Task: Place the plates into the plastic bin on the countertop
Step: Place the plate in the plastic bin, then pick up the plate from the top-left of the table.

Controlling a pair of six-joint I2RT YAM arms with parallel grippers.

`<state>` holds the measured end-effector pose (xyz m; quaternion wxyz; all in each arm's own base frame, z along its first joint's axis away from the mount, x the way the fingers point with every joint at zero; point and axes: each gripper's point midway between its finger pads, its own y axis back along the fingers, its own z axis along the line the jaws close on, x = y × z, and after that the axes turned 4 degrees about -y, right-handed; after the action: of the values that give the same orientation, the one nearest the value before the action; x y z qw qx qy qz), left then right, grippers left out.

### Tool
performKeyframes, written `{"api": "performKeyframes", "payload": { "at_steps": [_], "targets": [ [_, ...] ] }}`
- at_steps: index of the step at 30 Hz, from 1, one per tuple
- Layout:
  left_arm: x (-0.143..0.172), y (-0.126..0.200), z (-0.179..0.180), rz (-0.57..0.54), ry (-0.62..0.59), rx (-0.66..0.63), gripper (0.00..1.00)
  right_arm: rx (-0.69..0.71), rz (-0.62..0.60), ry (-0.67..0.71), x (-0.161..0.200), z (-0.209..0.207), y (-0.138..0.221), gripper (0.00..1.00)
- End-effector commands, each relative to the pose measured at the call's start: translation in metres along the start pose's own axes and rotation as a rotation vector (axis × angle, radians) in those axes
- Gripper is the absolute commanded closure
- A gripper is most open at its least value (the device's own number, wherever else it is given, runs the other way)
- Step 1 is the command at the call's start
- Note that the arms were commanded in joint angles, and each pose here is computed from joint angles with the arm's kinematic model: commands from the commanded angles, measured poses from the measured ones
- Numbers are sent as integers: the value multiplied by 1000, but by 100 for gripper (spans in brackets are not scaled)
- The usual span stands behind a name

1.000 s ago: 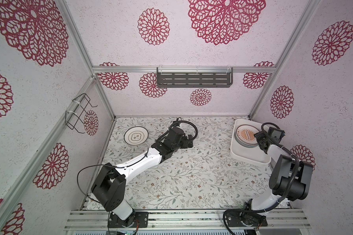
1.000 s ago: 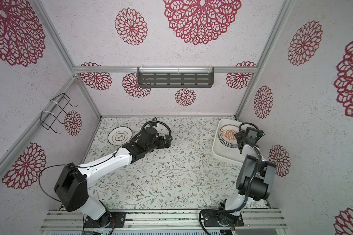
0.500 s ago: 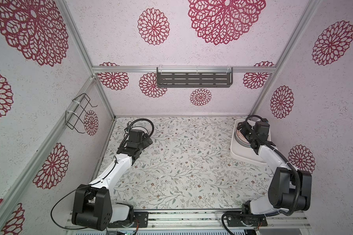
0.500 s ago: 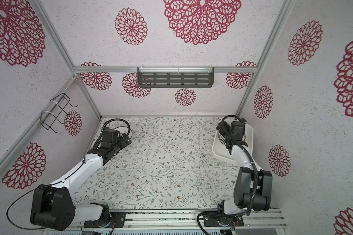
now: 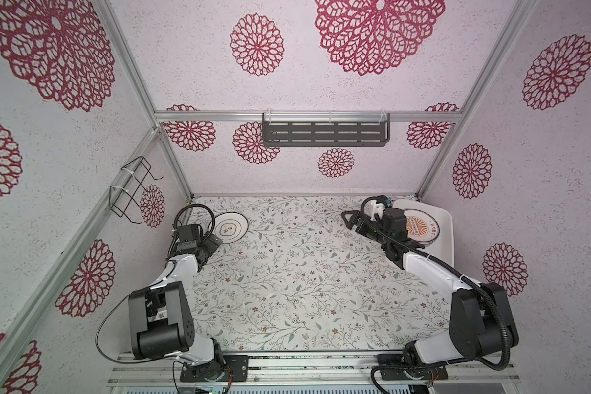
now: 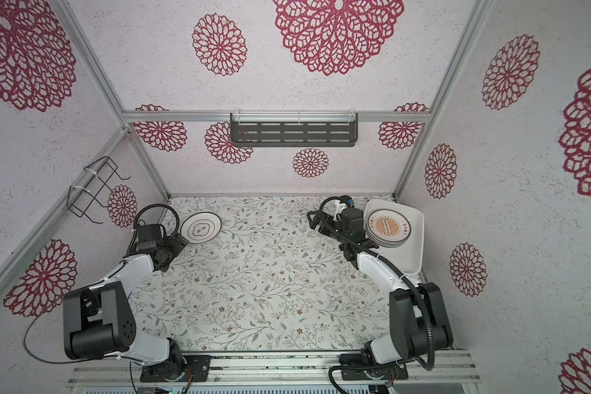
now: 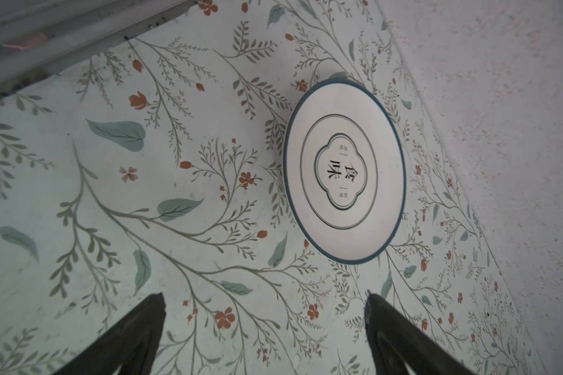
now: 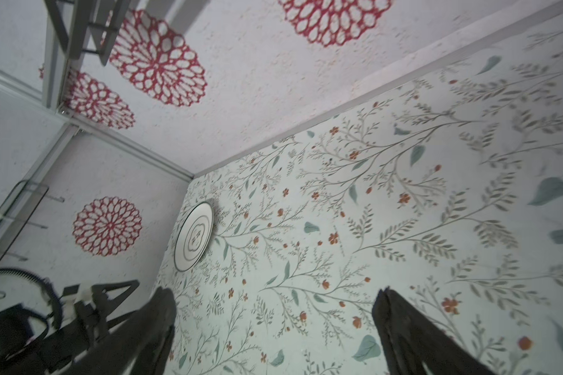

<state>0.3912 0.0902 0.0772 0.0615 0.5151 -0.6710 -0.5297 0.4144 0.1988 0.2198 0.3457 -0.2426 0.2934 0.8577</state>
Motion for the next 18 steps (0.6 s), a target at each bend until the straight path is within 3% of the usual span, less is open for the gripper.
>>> {"api": "performKeyframes", "payload": {
  "at_steps": [1,9,16,18],
  "targets": [
    [-17,-14,-18,7,26,100,0,-176,80,83,28,49,-9,1],
    [-29,-59,-29,69,46,164,6,-321,220,80,93,101,-44,1],
    [-22,-95,-30,124,64,194,14,-359,266,45,112,118,-69,1],
    [-20,-103,-30,135,74,202,21,-350,270,50,112,118,-72,1]
  ]
}}
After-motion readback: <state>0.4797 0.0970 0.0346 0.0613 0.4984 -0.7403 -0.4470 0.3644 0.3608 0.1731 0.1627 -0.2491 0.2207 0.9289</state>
